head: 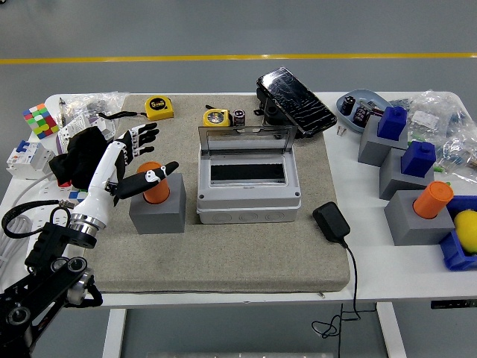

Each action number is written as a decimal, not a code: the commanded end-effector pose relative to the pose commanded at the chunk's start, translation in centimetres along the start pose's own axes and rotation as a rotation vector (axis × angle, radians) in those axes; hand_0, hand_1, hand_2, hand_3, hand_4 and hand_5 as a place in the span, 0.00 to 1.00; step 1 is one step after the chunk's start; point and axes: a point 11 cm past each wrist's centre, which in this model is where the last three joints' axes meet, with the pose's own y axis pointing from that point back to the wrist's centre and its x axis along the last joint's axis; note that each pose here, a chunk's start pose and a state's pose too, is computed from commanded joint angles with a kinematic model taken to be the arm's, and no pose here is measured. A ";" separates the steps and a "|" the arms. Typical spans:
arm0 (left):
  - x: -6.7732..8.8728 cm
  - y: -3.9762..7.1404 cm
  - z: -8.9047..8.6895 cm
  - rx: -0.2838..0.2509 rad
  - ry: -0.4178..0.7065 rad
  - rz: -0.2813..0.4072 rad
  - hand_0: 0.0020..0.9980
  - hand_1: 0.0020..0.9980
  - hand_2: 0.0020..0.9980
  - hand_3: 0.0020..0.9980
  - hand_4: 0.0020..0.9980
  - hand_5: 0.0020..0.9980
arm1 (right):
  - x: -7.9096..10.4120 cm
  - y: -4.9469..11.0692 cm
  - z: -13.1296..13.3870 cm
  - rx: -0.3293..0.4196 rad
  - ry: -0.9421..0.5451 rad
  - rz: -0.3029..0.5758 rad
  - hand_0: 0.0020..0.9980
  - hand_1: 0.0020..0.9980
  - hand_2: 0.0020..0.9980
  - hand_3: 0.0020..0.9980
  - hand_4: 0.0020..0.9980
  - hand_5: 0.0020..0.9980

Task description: Fetch the battery,place it into the box,close the lid of the box

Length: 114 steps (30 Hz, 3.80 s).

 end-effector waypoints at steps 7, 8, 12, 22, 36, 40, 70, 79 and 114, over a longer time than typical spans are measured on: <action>-0.3 0.4 -0.7 0.009 -0.011 0.001 0.70 0.75 0.73 0.70 1.00 0.07 | -0.1 0.0 -0.2 0.004 0.002 -0.003 0.65 0.69 0.70 0.65 1.00 0.56; -0.3 0.3 -0.8 0.009 -0.012 0.002 0.70 0.75 0.73 0.70 1.00 0.07 | -0.1 0.0 -0.2 0.004 0.002 -0.003 0.65 0.69 0.70 0.65 1.00 0.56; -0.5 0.3 -1.2 0.006 -0.020 0.013 0.64 0.66 0.57 0.49 1.00 0.00 | -0.2 0.0 -0.3 0.007 0.002 -0.005 0.65 0.68 0.70 0.65 1.00 0.56; -0.9 0.1 -1.4 -0.012 0.051 0.035 0.35 0.33 0.31 0.33 0.86 0.00 | -0.2 0.0 -0.3 0.004 0.004 -0.005 0.65 0.68 0.70 0.65 1.00 0.56; -1.5 -0.3 -1.5 -0.026 0.133 0.045 0.22 0.21 0.26 0.29 0.76 0.00 | -0.3 0.0 -0.4 0.007 0.009 -0.007 0.65 0.68 0.70 0.65 1.00 0.56; -1.7 -0.2 -1.3 -0.043 0.140 0.043 0.10 0.15 0.21 0.24 0.70 0.00 | -0.3 0.0 -0.4 0.006 0.010 -0.007 0.65 0.68 0.70 0.65 1.00 0.56; -3.8 -3.3 10.5 -0.393 -0.184 -0.164 0.05 0.05 0.13 0.15 0.80 0.00 | 0.3 0.1 -0.9 0.033 -0.003 0.015 0.65 0.68 0.70 0.65 1.00 0.56; -10.3 -4.3 14.2 -0.472 -0.529 -0.406 0.05 0.05 0.13 0.15 0.82 0.00 | 0.6 0.1 -1.3 0.041 -0.002 0.023 0.65 0.68 0.69 0.65 1.00 0.56; -17.5 -8.0 9.4 -0.485 -0.981 -0.567 0.11 0.08 0.16 0.18 0.92 0.00 | 0.8 0.1 -1.7 0.040 0.035 0.027 0.65 0.67 0.69 0.64 1.00 0.56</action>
